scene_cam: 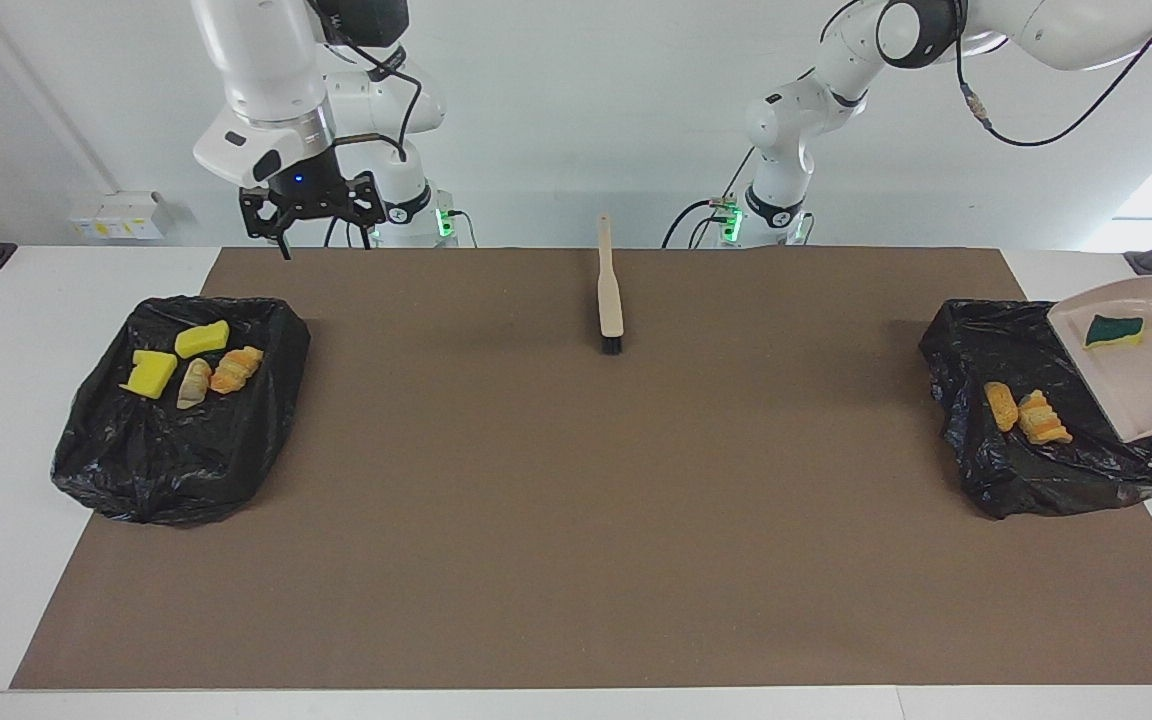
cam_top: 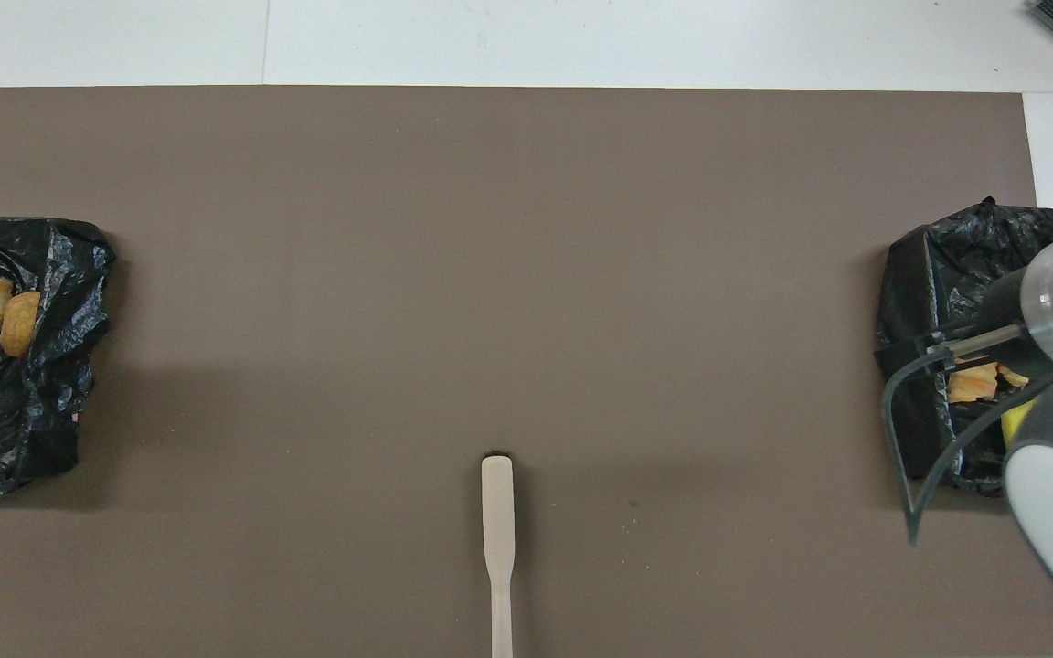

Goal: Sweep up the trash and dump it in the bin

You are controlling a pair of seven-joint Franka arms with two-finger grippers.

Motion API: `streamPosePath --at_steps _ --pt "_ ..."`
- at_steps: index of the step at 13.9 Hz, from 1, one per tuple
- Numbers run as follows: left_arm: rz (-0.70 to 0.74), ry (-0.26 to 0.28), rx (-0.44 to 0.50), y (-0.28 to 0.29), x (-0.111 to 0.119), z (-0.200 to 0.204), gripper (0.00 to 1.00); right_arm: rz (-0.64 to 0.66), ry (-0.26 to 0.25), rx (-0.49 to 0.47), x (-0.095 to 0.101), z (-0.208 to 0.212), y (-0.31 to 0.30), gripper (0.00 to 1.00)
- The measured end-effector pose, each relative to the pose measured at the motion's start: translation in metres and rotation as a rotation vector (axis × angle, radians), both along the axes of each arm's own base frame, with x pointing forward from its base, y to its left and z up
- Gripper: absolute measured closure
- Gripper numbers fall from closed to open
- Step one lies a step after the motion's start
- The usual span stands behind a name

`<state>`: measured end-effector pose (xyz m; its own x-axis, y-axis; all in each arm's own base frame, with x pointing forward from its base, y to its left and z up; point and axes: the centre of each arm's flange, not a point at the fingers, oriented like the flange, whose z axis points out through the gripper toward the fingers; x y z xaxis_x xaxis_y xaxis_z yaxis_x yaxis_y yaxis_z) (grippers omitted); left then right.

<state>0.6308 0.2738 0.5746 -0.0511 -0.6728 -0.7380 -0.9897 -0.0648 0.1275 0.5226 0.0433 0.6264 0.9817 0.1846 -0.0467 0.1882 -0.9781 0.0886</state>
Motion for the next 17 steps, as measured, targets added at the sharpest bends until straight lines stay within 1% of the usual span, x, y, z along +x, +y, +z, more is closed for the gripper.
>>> streamPosePath --at_steps 1,2,3,4,6,8,10,12,13,15,16,17 --pt "-0.042 -0.007 0.043 -0.018 0.008 -0.001 0.69 -0.054 -0.006 0.004 0.002 0.002 -0.017 0.0" --pt "-0.065 -0.016 0.063 -0.031 0.01 -0.005 0.69 -0.109 -0.01 0.01 0.003 0.003 -0.028 0.0" --pt "-0.073 -0.029 0.074 -0.037 0.008 -0.01 0.69 -0.155 -0.015 0.02 0.003 0.004 -0.035 0.0" --pt "-0.061 -0.053 0.088 -0.04 0.003 -0.013 0.69 -0.191 -0.023 0.033 0.004 0.007 -0.041 0.0" --pt "-0.02 -0.116 0.15 -0.043 -0.004 -0.013 0.69 -0.221 -0.033 0.056 0.005 0.012 -0.048 0.0" --pt "-0.021 -0.15 0.212 -0.057 -0.006 -0.002 0.69 -0.23 -0.036 0.065 0.006 0.013 -0.05 0.0" --pt "-0.022 -0.173 0.228 -0.066 -0.01 0.013 0.69 -0.232 -0.042 0.07 0.007 0.014 -0.05 0.0" --pt "-0.018 -0.179 0.232 -0.069 -0.016 0.02 0.69 -0.231 -0.046 0.072 0.008 0.015 -0.049 0.0" --pt "-0.013 -0.186 0.232 -0.072 -0.016 0.017 0.69 -0.231 -0.045 0.072 0.008 0.015 -0.049 0.0" --pt "0.03 -0.218 0.233 -0.08 -0.016 0.002 0.69 -0.231 -0.044 0.075 0.008 0.014 -0.048 0.0" --pt "0.07 -0.237 0.232 -0.084 -0.018 -0.006 0.69 -0.239 -0.043 0.082 0.008 0.014 -0.048 0.0" --pt "0.139 -0.268 0.228 -0.088 -0.022 -0.014 0.69 -0.259 -0.042 0.092 0.008 0.013 -0.047 0.0"
